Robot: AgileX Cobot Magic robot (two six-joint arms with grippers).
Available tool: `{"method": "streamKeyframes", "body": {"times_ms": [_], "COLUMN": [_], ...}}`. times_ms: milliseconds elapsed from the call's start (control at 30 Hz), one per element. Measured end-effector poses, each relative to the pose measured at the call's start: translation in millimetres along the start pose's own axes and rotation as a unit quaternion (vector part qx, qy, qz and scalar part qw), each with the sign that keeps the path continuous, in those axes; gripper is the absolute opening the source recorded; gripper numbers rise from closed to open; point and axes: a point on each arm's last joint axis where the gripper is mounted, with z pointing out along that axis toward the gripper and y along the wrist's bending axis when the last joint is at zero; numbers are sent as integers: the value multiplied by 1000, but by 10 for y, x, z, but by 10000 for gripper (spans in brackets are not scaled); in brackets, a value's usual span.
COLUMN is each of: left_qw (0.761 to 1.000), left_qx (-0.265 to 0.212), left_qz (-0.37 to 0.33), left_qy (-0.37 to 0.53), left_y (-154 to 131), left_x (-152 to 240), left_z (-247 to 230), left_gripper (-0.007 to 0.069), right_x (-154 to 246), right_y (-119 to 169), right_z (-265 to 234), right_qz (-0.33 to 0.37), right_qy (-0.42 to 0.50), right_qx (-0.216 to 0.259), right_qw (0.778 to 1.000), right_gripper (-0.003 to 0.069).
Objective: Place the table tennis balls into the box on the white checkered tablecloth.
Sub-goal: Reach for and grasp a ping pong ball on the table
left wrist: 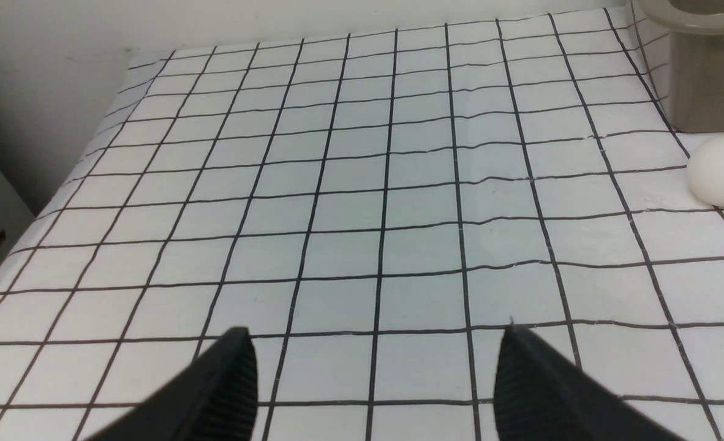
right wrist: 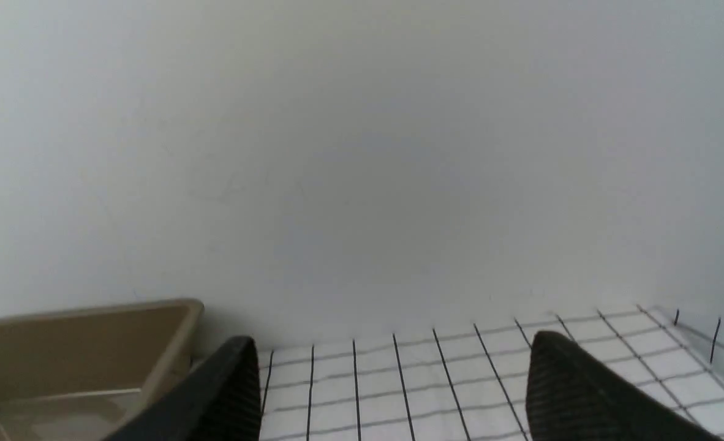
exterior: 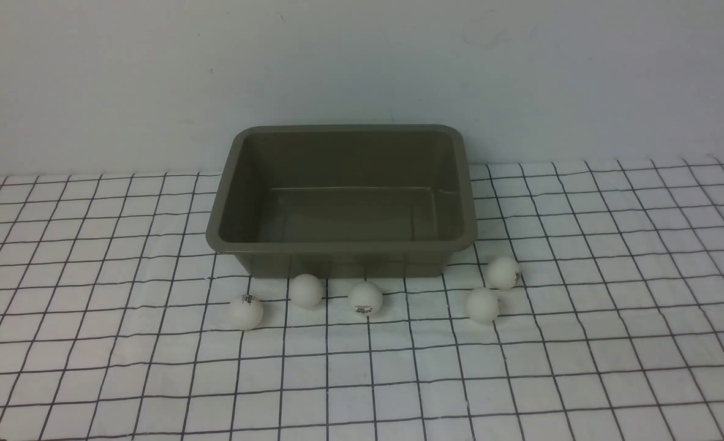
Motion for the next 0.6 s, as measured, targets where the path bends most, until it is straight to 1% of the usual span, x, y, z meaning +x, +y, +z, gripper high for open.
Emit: {"method": "streamKeyframes", "body": {"times_ms": [67, 167, 600], "left_qw": [1000, 1000, 1000], "left_qx": [0, 0, 0], "left_qz": [0, 0, 0], "left_qy": [0, 0, 0], "left_y": [0, 0, 0], "left_x": [0, 0, 0], "left_z": [0, 0, 0], "left_gripper": [468, 468, 468], "right_x": [-143, -223, -243], "right_y": [18, 28, 44], "right_z": [-76, -124, -127], "right_qz": [-8, -11, 5], "right_qy": [4, 5, -4], "right_qx": [-4, -5, -13], "right_qw": [1000, 1000, 1000], "right_gripper": [525, 525, 525]}}
